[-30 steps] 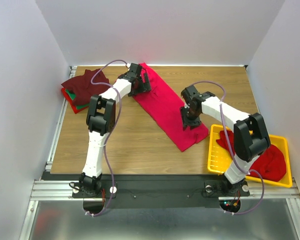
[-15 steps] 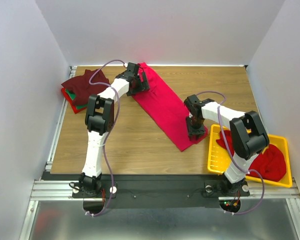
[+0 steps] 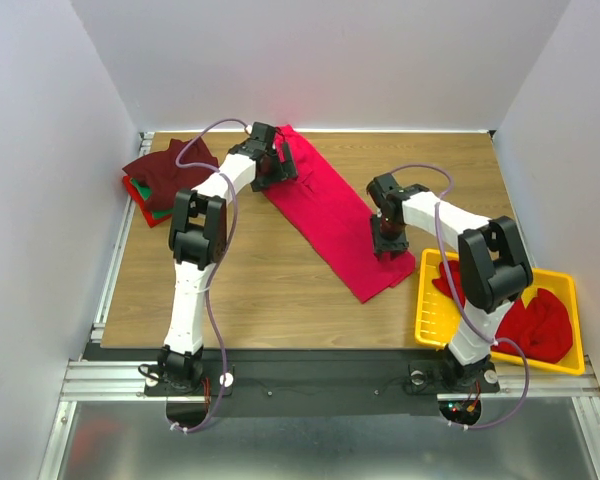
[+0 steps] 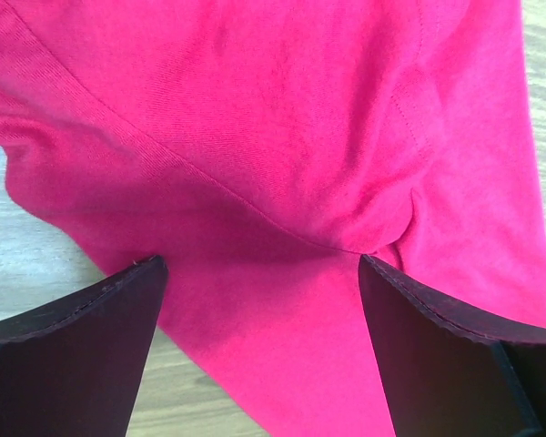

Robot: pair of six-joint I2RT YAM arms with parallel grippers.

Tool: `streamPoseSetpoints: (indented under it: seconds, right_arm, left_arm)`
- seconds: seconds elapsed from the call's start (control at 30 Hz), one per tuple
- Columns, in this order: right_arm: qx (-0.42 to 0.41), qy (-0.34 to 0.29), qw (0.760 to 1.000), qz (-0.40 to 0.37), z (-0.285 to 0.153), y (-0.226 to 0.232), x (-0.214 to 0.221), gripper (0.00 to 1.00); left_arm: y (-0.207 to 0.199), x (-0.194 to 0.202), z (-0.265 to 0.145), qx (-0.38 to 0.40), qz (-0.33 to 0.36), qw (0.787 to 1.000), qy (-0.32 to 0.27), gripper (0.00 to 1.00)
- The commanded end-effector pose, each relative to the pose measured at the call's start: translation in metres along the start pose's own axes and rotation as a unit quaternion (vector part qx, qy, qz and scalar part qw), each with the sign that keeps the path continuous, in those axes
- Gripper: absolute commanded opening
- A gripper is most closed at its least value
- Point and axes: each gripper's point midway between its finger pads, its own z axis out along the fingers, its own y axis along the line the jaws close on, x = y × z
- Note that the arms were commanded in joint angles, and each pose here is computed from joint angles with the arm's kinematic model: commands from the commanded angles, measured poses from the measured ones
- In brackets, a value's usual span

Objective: Fold and stack the t-shirts
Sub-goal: Fold the tshirt

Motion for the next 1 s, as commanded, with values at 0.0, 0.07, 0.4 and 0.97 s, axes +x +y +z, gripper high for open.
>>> streamPoseSetpoints:
  seconds: [0.0, 0.07, 0.4, 0.97]
  right_arm:
    - [0.031, 0.011, 0.999, -0.012, 0.021, -0.013, 0.003, 0.43]
    - [0.033, 0.024, 0.999, -0.017, 0.026, -0.015, 0.012, 0.43]
    - [-0.040, 0.098, 0.994, -0.022, 0.029, 0.016, 0.073, 0.41]
    - [-0.115, 0.138, 0.983, -0.040, -0.003, 0.107, 0.134, 0.40]
  left_arm:
    - [-0.031, -0.051, -0.046, 0.047, -0.023, 0.997, -0.052, 0.99]
    - [-0.031, -0.055, -0.042, 0.048, -0.031, 0.997, -0.053, 0.99]
    - [-0.034, -0.060, -0.043, 0.057, -0.028, 0.996, -0.057, 0.99]
    - [0.004, -0.037, -0.009, -0.005, 0.014, 0.999, -0.041, 0.99]
